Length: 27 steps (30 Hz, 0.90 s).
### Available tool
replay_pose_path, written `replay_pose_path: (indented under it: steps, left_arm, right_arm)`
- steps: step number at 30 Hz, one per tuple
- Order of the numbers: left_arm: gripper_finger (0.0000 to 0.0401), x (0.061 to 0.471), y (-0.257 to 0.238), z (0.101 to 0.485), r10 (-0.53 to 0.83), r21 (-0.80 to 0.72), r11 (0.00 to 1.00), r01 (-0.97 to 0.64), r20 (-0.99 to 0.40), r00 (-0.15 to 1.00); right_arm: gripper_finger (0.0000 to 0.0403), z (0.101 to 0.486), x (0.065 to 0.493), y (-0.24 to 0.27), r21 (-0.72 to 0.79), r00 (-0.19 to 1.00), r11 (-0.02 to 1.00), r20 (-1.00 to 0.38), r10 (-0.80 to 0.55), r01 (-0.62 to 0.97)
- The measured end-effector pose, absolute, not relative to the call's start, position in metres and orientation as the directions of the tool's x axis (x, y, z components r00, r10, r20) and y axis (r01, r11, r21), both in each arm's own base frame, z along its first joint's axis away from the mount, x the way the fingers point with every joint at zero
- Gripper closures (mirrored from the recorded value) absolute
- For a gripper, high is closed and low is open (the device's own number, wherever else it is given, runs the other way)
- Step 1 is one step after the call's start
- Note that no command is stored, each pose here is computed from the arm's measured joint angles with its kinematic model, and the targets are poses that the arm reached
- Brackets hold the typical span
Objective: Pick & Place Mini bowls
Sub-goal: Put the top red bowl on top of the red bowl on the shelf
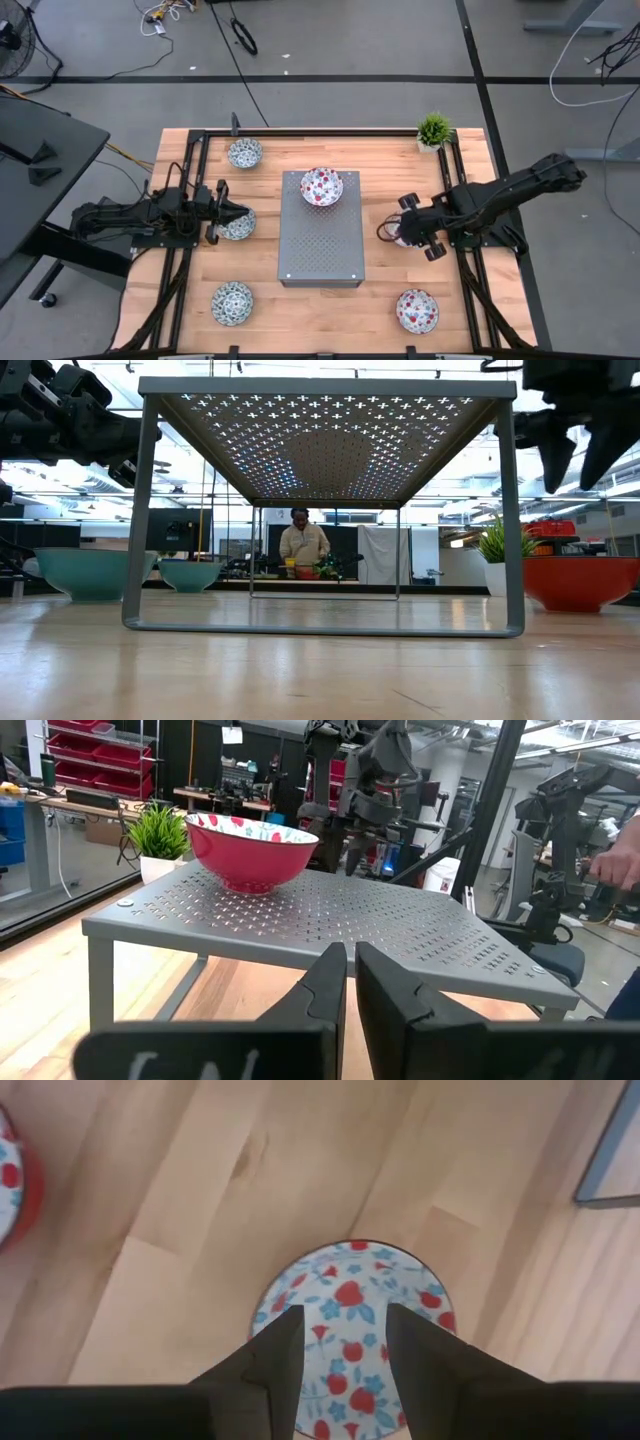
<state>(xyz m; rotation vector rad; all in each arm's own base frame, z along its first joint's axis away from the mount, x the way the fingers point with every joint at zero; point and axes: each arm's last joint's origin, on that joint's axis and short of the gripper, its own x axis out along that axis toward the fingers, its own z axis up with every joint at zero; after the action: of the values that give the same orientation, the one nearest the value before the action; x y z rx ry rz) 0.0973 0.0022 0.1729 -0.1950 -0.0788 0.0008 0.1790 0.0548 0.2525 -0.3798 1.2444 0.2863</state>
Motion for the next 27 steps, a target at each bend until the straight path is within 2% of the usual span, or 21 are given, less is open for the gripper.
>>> replay_pose_path:
  steps: [8,19,27]
  left_arm:
    - [0.0369,0.097,0.002,0.173,0.009,-0.194,0.981,0.007,0.078,0.997]
    - [0.0369,0.097,0.002,0.173,0.009,-0.194,0.981,0.007,0.078,0.997]
    - [0.0369,0.097,0.002,0.173,0.008,-0.193,0.981,0.007,0.078,0.997]
  right_arm:
    - [0.0259,0.253,0.176,0.070,-0.087,0.312,0.926,-0.949,0.034,-0.367]
    - [0.0259,0.245,0.177,0.082,-0.006,0.272,0.991,-0.962,0.031,-0.134]
    - [0.0259,0.245,0.176,0.086,-0.012,0.276,0.992,-0.961,0.023,-0.124]
